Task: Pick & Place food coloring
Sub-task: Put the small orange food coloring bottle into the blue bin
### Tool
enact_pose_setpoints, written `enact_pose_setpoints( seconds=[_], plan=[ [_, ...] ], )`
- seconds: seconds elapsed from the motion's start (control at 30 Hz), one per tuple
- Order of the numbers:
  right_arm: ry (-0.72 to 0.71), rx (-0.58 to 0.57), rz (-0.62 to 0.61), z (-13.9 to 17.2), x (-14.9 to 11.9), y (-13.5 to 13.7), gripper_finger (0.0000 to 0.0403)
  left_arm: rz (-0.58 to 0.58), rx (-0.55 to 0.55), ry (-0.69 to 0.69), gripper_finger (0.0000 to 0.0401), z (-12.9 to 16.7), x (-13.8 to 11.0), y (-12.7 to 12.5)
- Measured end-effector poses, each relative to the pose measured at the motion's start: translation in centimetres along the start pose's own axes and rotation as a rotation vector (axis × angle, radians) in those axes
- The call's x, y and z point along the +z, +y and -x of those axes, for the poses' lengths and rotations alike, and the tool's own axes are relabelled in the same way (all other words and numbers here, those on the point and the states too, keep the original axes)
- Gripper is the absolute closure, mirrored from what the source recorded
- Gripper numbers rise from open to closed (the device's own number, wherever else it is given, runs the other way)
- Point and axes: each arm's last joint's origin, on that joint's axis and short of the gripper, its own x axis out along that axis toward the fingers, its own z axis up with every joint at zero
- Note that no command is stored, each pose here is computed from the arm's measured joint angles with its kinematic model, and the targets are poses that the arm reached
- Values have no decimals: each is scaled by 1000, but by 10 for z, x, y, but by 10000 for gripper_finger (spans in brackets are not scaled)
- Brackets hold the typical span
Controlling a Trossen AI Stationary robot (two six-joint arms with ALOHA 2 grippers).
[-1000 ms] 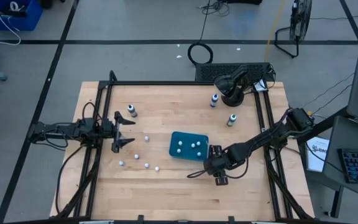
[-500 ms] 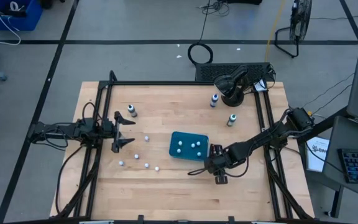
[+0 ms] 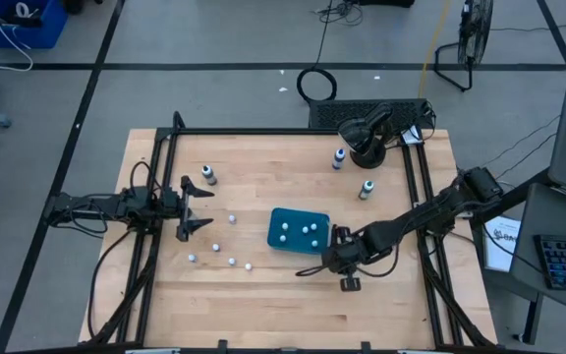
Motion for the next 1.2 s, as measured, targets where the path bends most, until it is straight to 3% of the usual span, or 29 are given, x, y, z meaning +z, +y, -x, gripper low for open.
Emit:
enact_pose_setpoints(
  seconds=[0.27, 0.5, 0.67, 0.9, 1.2],
  plan=[
    [-166, -149, 81, 81, 63, -12, 354, 0, 0, 1, 36, 0, 0, 0],
    [-98, -219, 127, 100, 121, -47, 354, 0, 0, -1, 36, 0, 0, 0],
    [47, -183, 124, 66, 139, -80, 354, 0, 0, 0, 36, 0, 0, 0],
    [207, -128, 159, 0, 135, -107, 354, 0, 0, 0, 36, 0, 0, 0],
    [211, -136, 155, -45, 123, -128, 354, 0, 0, -1, 36, 0, 0, 0]
  ],
)
